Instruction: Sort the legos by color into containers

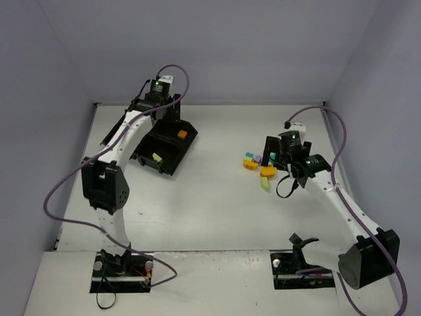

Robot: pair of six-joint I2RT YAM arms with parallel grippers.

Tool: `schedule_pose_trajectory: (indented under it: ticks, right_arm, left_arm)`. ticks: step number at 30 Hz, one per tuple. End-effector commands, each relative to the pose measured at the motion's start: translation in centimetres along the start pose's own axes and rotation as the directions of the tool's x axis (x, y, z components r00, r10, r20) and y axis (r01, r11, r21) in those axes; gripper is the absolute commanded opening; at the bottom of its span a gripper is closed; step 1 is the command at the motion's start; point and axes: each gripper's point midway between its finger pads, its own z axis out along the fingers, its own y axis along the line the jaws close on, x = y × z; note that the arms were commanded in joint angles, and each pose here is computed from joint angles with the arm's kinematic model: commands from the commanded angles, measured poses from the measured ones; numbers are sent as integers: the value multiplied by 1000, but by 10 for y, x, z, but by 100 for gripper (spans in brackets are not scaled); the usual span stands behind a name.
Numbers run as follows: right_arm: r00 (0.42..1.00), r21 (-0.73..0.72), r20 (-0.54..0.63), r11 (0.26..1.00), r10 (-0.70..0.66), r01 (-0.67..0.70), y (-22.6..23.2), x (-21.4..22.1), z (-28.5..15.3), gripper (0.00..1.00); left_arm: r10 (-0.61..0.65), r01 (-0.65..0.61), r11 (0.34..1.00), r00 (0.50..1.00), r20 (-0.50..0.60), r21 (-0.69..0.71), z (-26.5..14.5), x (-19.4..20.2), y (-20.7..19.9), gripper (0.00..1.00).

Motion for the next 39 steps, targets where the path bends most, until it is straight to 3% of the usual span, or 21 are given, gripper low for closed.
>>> schedule_pose_trajectory:
  ticks: [1,4,5,9,10,15,24,39]
  right_arm:
    - [998,27,45,999,46,-47,6,-24,11,100]
    - [998,0,6,998,56,-56,17,-19,25,100]
    - [998,-11,-7,998,55,-55,21,-17,29,96]
    - [998,-61,-34,997,53,-55,39,-20,47,68]
    - [998,-53,-50,998,42,-44,40,-16,55,55]
    - [998,-14,-58,999,30,-31,44,-20,80,24]
    - [985,68,-111,990,133,-126,53,-8,127,32]
    - [948,167,-180,958,262,-233,52,30,165,28]
  left_arm:
    - [-72,58,992,989,128,108,-74,-28,-17,61]
    - [-76,53,989,983,165,136,-101,-23,-22,61]
    - [-65,46,988,989,131,145,-98,-7,-24,61]
    - [-71,55,985,994,89,166,-114,25,-24,61]
    - [-76,57,983,992,102,173,-125,27,-23,61]
    - [-84,79,983,996,24,167,-133,75,-13,61]
    - [-112,114,976,994,-22,185,-152,110,-9,61]
    - [-100,103,979,995,-31,173,-166,125,-1,61]
